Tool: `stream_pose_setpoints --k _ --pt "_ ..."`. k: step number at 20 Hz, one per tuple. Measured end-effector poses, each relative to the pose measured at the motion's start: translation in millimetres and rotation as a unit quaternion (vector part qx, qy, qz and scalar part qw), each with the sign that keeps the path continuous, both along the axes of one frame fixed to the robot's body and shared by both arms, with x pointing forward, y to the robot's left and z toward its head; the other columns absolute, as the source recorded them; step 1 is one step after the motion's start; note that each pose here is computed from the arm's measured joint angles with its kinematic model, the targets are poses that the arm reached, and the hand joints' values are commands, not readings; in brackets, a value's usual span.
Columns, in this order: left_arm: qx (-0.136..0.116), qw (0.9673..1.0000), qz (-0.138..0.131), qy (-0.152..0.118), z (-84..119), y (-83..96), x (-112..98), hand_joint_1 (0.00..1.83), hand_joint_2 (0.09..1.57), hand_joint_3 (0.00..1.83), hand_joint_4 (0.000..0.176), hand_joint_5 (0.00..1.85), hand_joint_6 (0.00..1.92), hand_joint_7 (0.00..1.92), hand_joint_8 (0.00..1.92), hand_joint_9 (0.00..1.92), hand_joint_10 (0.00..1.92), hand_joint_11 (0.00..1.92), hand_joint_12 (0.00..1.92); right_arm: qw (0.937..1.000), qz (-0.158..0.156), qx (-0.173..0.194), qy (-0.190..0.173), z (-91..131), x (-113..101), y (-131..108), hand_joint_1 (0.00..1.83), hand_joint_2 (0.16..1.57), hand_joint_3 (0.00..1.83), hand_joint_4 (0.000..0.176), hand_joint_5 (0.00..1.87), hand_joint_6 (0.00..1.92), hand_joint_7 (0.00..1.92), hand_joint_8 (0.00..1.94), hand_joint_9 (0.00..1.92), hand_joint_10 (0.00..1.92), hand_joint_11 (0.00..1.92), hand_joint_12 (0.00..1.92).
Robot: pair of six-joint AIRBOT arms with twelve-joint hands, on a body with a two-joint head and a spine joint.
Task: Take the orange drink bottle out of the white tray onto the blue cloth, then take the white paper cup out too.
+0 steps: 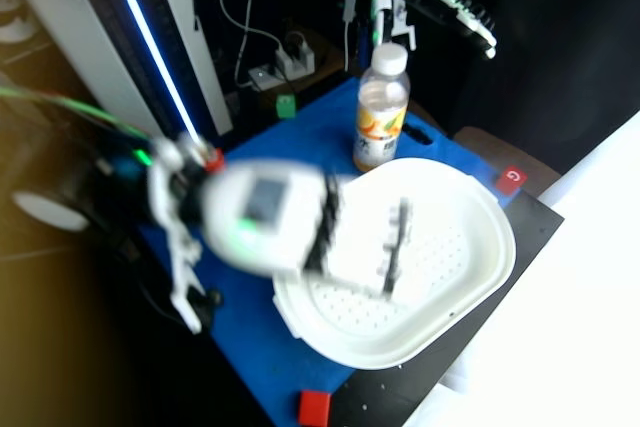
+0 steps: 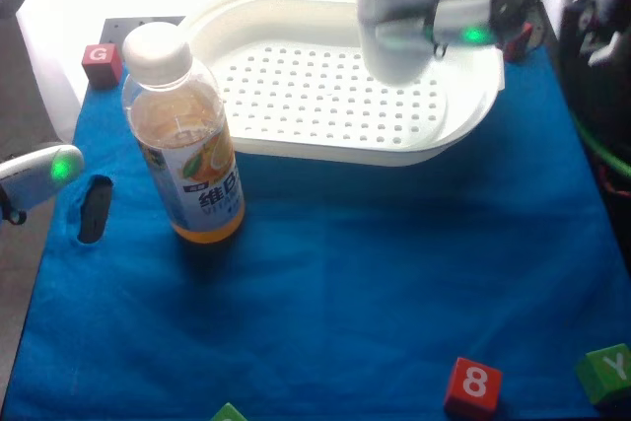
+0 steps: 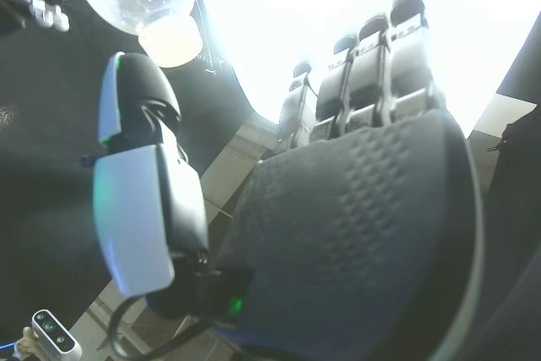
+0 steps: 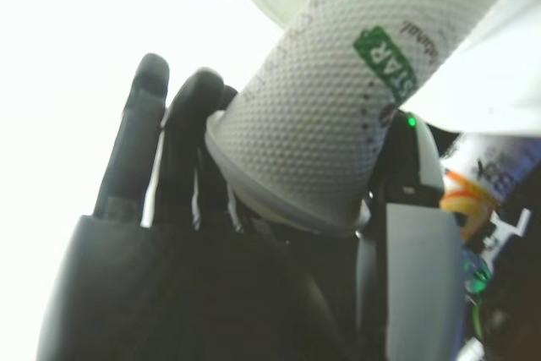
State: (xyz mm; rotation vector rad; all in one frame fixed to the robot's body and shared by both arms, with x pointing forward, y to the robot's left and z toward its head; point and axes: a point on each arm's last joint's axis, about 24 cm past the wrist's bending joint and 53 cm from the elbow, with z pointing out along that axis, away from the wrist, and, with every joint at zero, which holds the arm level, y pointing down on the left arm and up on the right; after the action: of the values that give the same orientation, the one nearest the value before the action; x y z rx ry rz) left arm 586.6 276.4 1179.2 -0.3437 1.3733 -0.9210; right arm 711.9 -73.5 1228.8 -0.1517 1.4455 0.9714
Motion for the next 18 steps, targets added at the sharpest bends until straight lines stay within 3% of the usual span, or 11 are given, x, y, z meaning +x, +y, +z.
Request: stream_pose_setpoints --k 1,3,4,6,9,10,11,12,15,17,18 --pt "-0.002 1.0000 0.002 0.001 -0.8 0.7 0.1 0.57 1.07 0.00 0.127 0.01 0.00 0.00 0.00 0.00 0.00 0.00 0.15 0.9996 0.013 0.007 -0.026 15.2 -14.0 0.5 0.87 1.15 0.00 0.000 0.10 1.59 0.22 1.61 0.31 1.83 0.41 1.92" --pt "-0.002 1.0000 0.006 0.003 -2.3 2.3 -0.1 0.57 1.06 0.00 0.134 0.01 0.00 0.00 0.00 0.01 0.00 0.00 0.18 0.9983 0.033 0.010 -0.046 28.0 -35.4 4.5 0.88 1.14 0.00 0.000 0.13 1.53 0.26 1.56 0.36 1.83 0.49 1.92" --pt "-0.001 1.0000 0.006 0.003 -2.9 2.7 -0.9 0.56 1.06 0.00 0.125 0.01 0.00 0.00 0.00 0.01 0.00 0.00 0.24 0.9970 0.047 0.013 -0.060 36.1 -47.6 6.8 0.89 1.15 0.00 0.000 0.15 1.55 0.28 1.58 0.43 1.89 0.61 1.92" --pt "-0.003 0.9999 0.009 0.005 -4.2 4.9 -4.1 0.55 1.04 0.00 0.144 0.02 0.00 0.00 0.00 0.01 0.00 0.00 0.22 0.9939 0.084 0.043 -0.057 40.2 -67.0 7.3 0.99 1.15 0.00 0.000 0.16 1.51 0.23 1.63 0.40 1.92 0.58 1.92" --pt "-0.003 0.9997 0.021 0.006 -5.3 12.4 -4.0 0.55 1.04 0.00 0.143 0.02 0.00 0.00 0.00 0.00 0.00 0.00 0.22 0.9920 0.121 0.035 0.002 0.9 -83.7 11.5 0.94 1.16 0.00 0.000 0.16 1.60 0.24 1.70 0.42 1.92 0.58 1.92" --pt "-0.006 0.9997 0.026 0.003 -3.5 14.4 -3.8 0.56 1.03 0.00 0.155 0.03 0.00 0.00 0.00 0.00 0.00 0.00 0.20 0.9901 0.135 0.029 0.025 -13.2 -90.5 15.6 0.81 1.17 0.01 0.000 0.12 1.64 0.27 1.80 0.51 1.92 0.67 1.92" --pt "-0.006 0.9997 0.025 0.001 -2.8 14.0 -4.1 0.56 1.03 0.00 0.159 0.03 0.00 0.00 0.00 0.00 0.00 0.00 0.24 0.9877 0.150 0.024 0.037 -21.8 -97.8 19.2 0.87 1.17 0.01 0.000 0.12 1.66 0.26 1.81 0.43 1.92 0.56 1.92" --pt "-0.004 0.9998 0.019 0.001 -2.9 11.5 -5.0 0.60 1.06 0.01 0.143 0.03 0.00 0.00 0.00 0.00 0.00 0.00 0.08 0.9851 0.164 0.013 0.052 -38.2 -109.7 22.3 0.94 1.14 0.00 0.000 0.10 1.69 0.25 1.81 0.39 1.92 0.54 1.92" --pt "-0.006 0.9997 0.024 0.002 -3.6 13.5 -4.5 0.60 1.10 0.01 0.138 0.00 0.00 0.00 0.00 0.00 0.00 0.00 0.01 0.9840 0.158 -0.019 0.079 -64.8 -110.2 20.7 0.93 1.12 0.00 0.000 0.13 1.57 0.24 1.72 0.34 1.91 0.48 1.92" --pt "-0.005 0.9997 0.026 0.003 -3.9 14.7 -4.5 0.63 1.12 0.01 0.140 0.01 0.00 0.00 0.00 0.00 0.00 0.00 0.00 0.9822 0.153 -0.050 0.097 -83.4 -108.3 20.5 0.84 1.14 0.00 0.000 0.01 1.21 0.13 1.14 0.10 1.30 0.04 1.78" --pt "-0.005 0.9997 0.025 0.003 -4.1 14.4 -4.6 0.65 1.11 0.01 0.147 0.01 0.01 0.00 0.00 0.00 0.00 0.00 0.00 0.9804 0.155 -0.063 0.103 -91.8 -110.6 22.0 0.83 1.13 0.00 0.000 0.04 0.72 0.12 0.61 0.05 0.94 0.01 1.61"
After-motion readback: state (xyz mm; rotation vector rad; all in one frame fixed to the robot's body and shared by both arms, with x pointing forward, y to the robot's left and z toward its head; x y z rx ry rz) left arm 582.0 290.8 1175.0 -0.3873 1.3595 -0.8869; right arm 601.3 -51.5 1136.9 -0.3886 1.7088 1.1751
